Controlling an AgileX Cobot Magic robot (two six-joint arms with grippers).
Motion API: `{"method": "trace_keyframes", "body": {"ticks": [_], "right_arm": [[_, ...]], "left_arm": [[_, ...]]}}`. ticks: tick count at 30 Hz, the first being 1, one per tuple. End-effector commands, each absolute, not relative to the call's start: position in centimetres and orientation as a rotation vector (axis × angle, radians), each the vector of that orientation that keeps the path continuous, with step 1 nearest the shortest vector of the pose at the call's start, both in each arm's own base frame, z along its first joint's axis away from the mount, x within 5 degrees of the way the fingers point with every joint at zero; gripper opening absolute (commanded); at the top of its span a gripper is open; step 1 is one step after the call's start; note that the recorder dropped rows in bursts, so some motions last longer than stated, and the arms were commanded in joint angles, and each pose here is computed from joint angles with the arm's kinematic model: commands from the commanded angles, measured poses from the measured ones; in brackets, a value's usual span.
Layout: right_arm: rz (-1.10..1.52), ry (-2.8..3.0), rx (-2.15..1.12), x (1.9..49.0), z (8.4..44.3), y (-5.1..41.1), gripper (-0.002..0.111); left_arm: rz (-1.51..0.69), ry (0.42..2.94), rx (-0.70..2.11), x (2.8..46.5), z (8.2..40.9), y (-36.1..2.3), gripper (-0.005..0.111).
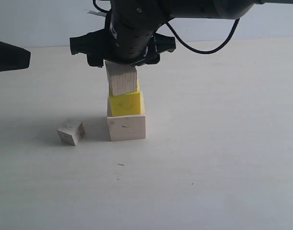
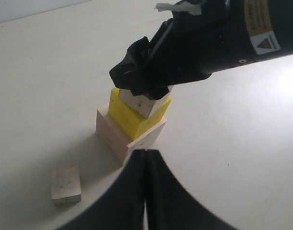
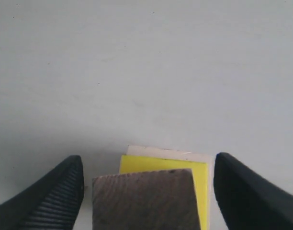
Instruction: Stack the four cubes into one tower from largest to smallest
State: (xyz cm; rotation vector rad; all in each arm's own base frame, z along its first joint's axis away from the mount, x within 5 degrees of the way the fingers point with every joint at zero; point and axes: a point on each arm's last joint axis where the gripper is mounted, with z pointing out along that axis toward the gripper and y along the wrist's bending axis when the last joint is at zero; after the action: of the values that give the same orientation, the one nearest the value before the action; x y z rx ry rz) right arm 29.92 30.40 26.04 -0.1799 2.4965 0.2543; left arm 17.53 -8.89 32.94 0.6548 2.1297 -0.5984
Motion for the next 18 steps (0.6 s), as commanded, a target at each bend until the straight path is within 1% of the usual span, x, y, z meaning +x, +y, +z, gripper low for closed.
{"method": "trace_keyframes", "body": {"ticks": [1,18], "right_arm": [[0.247,2.468,-0.186,30.08,26.45,30.42,0.072],[0.226,2.453,-0.158,30.24,26.52,30.23,0.072]], "left_arm": [[-0.615,2.13,0.654,17.48,32.92,-9.06,0.0],[-0.615,2.13,0.654,17.48,32.92,-9.06,0.0]]}}
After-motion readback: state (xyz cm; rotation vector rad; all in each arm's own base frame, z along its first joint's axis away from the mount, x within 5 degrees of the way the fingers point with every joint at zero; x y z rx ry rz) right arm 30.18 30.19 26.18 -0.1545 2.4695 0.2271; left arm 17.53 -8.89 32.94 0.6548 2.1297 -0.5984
